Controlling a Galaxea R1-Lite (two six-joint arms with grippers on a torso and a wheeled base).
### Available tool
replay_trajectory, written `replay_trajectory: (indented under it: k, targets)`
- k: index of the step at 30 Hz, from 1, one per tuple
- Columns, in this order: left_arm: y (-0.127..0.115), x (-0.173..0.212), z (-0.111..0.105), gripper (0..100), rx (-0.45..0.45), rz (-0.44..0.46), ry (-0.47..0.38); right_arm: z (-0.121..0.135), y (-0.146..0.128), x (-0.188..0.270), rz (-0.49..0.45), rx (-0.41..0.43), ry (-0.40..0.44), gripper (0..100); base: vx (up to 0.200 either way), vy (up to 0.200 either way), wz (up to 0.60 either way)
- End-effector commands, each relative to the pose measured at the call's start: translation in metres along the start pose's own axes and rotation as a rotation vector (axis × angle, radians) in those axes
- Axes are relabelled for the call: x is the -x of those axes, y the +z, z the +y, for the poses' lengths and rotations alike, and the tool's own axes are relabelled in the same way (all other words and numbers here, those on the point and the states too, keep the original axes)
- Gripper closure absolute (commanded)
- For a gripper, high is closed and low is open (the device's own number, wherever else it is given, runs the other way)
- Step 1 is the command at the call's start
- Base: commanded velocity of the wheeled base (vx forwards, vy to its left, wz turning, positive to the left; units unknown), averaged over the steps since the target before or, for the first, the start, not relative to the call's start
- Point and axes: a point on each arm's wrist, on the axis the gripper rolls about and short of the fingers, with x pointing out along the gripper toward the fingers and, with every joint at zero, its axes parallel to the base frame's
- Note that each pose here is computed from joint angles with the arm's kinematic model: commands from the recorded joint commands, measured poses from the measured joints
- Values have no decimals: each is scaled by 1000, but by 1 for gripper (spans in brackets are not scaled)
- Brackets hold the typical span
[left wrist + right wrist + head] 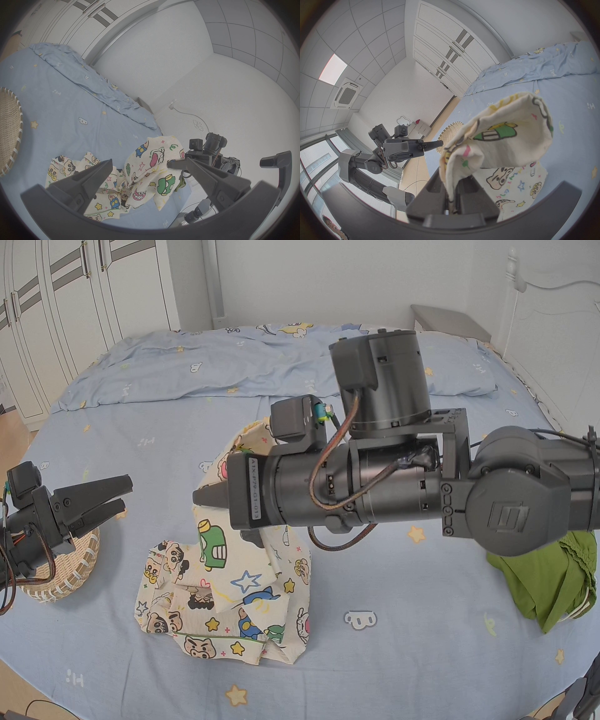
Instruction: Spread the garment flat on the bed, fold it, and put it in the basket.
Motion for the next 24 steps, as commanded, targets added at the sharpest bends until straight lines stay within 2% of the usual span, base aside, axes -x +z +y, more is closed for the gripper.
replay_trajectory:
  k: [1, 8, 24]
  targets:
    - [0, 0, 0, 0, -1, -1, -1, 0, 0, 0, 1, 0, 0, 100, 0, 200, 0]
    - [-1, 0, 0, 0, 0, 3, -2, 0, 0, 0, -1, -2, 0, 100, 0, 200, 0]
    - [-3, 2, -1, 0, 5, 29, -35, -4, -6, 2, 22, -11, -9, 100, 0, 0, 0]
